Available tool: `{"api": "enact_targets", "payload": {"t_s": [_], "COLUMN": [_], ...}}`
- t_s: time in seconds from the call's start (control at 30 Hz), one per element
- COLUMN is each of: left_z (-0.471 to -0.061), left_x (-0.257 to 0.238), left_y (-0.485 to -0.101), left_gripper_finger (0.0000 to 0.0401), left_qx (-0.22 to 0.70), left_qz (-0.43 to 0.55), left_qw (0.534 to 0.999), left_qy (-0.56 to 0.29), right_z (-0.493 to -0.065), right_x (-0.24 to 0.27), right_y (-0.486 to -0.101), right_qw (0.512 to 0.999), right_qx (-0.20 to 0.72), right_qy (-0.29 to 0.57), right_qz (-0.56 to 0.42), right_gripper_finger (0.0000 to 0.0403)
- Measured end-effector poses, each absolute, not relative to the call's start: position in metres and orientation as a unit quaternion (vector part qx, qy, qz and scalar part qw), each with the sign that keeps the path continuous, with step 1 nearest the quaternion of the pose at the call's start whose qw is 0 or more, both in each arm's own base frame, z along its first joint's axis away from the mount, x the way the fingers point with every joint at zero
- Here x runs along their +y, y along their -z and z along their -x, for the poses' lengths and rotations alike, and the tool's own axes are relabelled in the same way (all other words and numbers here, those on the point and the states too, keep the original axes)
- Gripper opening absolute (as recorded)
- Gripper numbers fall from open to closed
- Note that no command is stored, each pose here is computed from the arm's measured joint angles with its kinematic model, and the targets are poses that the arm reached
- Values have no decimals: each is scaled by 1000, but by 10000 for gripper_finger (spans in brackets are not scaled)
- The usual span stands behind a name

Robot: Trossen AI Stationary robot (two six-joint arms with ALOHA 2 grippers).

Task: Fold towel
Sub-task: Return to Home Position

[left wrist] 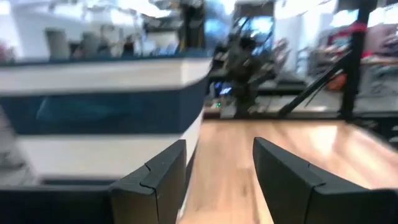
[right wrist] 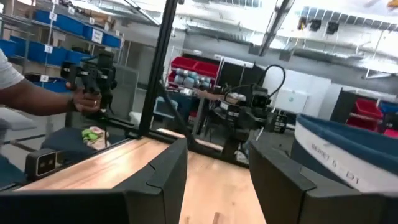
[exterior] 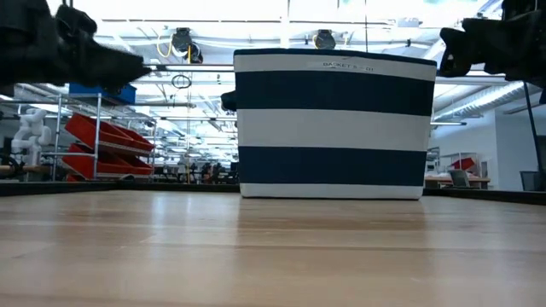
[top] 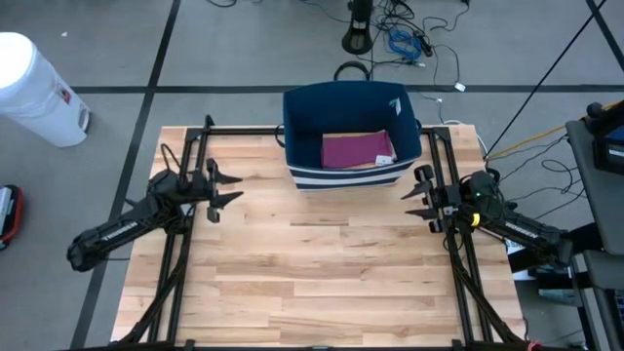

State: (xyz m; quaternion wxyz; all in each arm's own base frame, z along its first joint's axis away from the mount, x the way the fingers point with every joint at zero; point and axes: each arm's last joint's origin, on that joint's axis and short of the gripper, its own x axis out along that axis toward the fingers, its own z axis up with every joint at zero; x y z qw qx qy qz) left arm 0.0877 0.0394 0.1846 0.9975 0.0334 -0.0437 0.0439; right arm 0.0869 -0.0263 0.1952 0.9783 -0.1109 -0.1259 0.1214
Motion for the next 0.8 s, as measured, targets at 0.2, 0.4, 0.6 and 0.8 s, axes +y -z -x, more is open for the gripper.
{"api": "enact_targets", "payload": {"t_s": [0.2,0.4,0.6,0.8], "left_z": [-89,-90,-90,-90], "left_x": [40,38,37,37], "left_y": [-177,-177,-177,-177], "left_gripper_finger": [192,192,192,192], "left_qx": [-6,-7,-9,-9], "left_qz": [-39,-56,-34,-34], "left_qw": [996,996,998,997], "left_qy": [-75,-63,-53,-65], "right_z": [-87,-87,-88,-88], "right_x": [-25,-25,-25,-25], "right_y": [-194,-190,-189,-188], "right_qw": [977,975,975,979], "right_qx": [-119,-105,-102,-92], "right_qy": [-142,-157,-156,-159], "right_qz": [102,116,121,87], "right_gripper_finger": [155,155,155,155]}}
